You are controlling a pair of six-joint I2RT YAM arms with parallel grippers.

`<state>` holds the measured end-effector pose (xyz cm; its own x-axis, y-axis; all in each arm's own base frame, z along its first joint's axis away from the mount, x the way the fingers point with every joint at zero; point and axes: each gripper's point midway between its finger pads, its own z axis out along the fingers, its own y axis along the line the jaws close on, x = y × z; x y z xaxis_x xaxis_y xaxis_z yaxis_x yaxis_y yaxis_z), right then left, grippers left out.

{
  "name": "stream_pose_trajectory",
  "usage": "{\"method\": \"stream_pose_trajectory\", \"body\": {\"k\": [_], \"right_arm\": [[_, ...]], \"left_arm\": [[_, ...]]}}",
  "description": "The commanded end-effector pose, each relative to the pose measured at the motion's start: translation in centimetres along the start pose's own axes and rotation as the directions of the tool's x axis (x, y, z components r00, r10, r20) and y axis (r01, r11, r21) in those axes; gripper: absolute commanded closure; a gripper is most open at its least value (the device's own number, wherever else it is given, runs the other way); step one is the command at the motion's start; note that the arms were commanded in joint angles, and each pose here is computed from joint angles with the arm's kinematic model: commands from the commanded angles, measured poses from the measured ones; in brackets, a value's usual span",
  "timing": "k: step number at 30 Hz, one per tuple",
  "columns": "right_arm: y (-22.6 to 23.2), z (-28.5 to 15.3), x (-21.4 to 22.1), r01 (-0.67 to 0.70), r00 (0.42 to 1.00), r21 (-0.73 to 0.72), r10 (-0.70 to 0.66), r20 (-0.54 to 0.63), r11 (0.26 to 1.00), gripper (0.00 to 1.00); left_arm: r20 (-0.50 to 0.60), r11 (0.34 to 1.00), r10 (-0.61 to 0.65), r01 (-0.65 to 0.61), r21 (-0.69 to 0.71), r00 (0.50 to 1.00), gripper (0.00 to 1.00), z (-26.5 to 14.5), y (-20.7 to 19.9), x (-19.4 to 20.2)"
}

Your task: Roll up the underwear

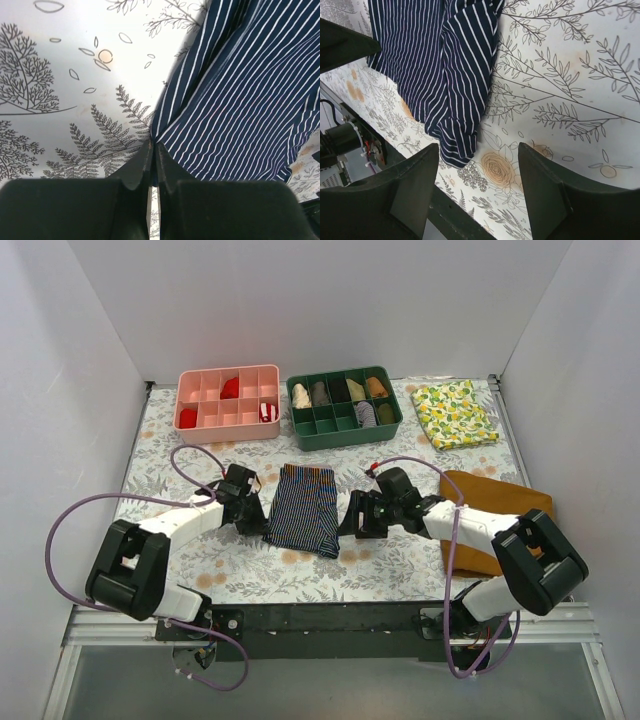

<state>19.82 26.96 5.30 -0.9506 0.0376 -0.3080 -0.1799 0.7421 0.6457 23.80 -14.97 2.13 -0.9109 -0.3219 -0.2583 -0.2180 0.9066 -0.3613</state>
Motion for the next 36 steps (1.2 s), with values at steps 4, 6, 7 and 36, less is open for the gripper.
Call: {"method": "stream_pose_trajectory", "body": {"k": [4, 6, 7, 36], "right_arm": [[1.4, 2.1, 0.3, 0.003, 0.999, -0.034, -0.005, -0.037, 0.999, 0.31], [1.4, 2.4, 0.7, -0.006, 0.999, -0.030, 0.005, -0.046, 1.000, 0.32], [1.0, 2.5, 1.0, -0.012, 0.999, -0.022, 0.010, -0.053, 1.000, 0.33], [-5.5, -4.3, 3.7, 0.130, 0.991, 0.277, -0.120, -0.052, 0.952, 0.49]], "left_arm": [[-0.016, 0.999, -0.039, 0.039, 0.013, 0.999, 1.00, -0.4, -0.3, 1.6], [-0.023, 0.998, -0.060, 0.060, 0.009, 0.998, 1.00, -0.3, -0.3, 2.1], [-0.031, 0.998, -0.059, 0.059, 0.011, 0.998, 1.00, -0.3, -0.4, 2.6], [-0.051, 0.997, -0.029, 0.026, -0.071, 0.998, 0.65, -1.6, -2.5, 9.5]]}}
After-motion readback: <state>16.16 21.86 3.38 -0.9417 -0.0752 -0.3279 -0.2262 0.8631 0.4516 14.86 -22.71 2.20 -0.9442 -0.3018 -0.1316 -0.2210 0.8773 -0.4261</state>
